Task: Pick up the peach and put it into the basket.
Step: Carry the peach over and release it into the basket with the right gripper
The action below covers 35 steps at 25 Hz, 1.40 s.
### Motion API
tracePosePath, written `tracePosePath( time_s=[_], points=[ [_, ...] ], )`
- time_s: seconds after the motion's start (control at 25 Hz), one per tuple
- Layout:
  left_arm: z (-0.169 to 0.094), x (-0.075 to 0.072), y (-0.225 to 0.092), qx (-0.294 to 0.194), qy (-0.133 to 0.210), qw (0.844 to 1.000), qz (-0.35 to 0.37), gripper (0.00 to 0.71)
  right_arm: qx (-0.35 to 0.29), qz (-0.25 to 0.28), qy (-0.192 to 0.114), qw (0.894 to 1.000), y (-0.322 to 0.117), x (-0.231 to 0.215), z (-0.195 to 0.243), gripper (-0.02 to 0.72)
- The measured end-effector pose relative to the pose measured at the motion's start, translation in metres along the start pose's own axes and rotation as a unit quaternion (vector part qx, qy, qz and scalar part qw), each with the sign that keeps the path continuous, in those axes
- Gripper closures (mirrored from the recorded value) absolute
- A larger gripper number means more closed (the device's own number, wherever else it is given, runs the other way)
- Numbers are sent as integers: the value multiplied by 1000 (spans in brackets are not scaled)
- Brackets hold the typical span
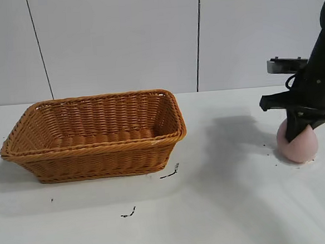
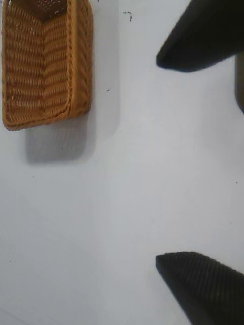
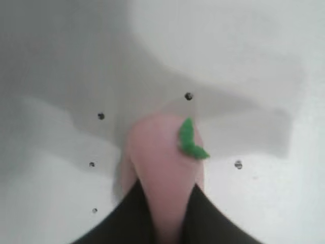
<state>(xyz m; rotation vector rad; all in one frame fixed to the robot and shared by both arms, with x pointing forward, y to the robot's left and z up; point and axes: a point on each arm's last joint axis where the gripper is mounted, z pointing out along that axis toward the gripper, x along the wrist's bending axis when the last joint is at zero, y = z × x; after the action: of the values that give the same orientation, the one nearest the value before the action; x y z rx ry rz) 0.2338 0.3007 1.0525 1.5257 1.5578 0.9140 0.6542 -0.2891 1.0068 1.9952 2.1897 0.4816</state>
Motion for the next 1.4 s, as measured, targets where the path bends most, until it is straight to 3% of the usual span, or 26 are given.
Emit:
tracePosePath(
  time_s=[0.24, 0.64, 1.0, 1.4],
  points=[
    [0, 0, 0, 0, 0, 1000, 0, 17, -65, -32, 14, 997, 32, 34, -56, 718],
    [0, 0, 0, 0, 0, 1000, 0, 17, -127, -142, 78, 979, 62, 162, -67, 718],
    [0, 0, 0, 0, 0, 1000, 0, 17, -98, -229, 123, 961, 33, 271, 14, 718],
    [0, 0, 0, 0, 0, 1000, 0, 17, -44, -233, 107, 965, 13, 280, 127, 718]
  ],
)
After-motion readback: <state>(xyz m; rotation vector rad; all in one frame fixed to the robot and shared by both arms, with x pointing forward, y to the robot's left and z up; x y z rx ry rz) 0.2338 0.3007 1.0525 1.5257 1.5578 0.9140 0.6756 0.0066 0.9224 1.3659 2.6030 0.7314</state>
